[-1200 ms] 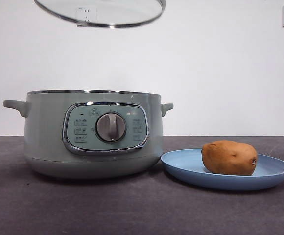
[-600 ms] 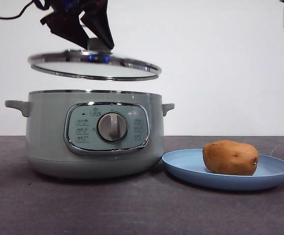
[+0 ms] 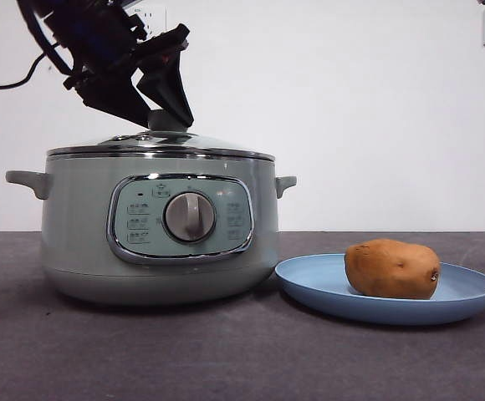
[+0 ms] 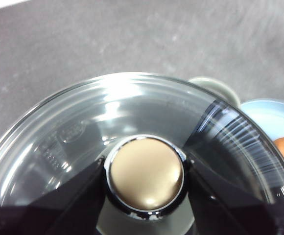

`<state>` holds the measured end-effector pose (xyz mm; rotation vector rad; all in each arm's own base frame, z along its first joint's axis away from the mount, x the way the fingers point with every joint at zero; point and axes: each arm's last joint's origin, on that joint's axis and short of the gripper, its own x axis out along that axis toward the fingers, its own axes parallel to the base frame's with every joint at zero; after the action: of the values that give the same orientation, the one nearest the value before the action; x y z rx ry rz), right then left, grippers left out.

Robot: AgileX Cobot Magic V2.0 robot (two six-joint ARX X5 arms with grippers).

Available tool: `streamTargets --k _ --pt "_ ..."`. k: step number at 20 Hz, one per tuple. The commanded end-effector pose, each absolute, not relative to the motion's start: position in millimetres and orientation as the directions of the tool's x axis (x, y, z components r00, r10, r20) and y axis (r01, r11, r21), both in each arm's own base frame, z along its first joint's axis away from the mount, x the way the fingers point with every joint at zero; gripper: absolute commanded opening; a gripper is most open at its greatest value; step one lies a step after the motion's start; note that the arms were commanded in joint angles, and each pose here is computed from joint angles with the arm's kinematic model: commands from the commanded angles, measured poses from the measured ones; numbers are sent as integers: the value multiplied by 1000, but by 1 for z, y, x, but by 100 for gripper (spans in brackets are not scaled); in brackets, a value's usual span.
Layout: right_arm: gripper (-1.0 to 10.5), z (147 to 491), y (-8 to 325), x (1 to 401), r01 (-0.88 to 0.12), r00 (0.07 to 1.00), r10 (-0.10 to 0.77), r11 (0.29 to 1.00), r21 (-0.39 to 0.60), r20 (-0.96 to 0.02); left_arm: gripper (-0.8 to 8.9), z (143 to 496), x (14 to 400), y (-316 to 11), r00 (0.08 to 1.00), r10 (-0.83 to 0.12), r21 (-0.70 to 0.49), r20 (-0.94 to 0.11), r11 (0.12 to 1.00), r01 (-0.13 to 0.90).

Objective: Take the potato out from the steamer,put the potato on the plate,close the lid

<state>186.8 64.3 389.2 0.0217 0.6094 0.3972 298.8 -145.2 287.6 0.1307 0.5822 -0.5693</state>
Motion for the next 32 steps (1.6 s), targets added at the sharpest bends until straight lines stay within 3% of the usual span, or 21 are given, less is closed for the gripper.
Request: streamTargets --k 1,6,9,11,18,23,27,32 --pt "532 389 64 188 -352 749 369 925 141 -550 -9 272 294 -140 668 -455 -41 -589 842 538" --pt "532 389 64 188 -354 748 371 924 143 -551 14 268 295 -133 660 -432 -55 -615 858 510" --pt "532 389 65 187 -349 746 373 925 153 -552 300 270 297 -131 675 -433 -67 -598 866 496" --pt "532 388 64 187 -347 739 370 925 153 -562 377 271 298 -131 683 -436 -65 -586 866 496" --pt "532 387 64 186 -345 731 368 926 154 -574 378 293 304 -134 725 -461 -89 -512 868 489" --pt "532 387 64 186 -345 731 368 926 154 -574 377 351 305 -136 745 -482 -86 -461 860 503" --pt "532 388 65 187 -371 736 380 919 136 -560 377 406 292 -134 683 -581 -137 -443 797 589" --pt "532 393 69 185 -494 679 518 846 199 -519 377 457 241 -116 629 -699 -161 -339 702 693"
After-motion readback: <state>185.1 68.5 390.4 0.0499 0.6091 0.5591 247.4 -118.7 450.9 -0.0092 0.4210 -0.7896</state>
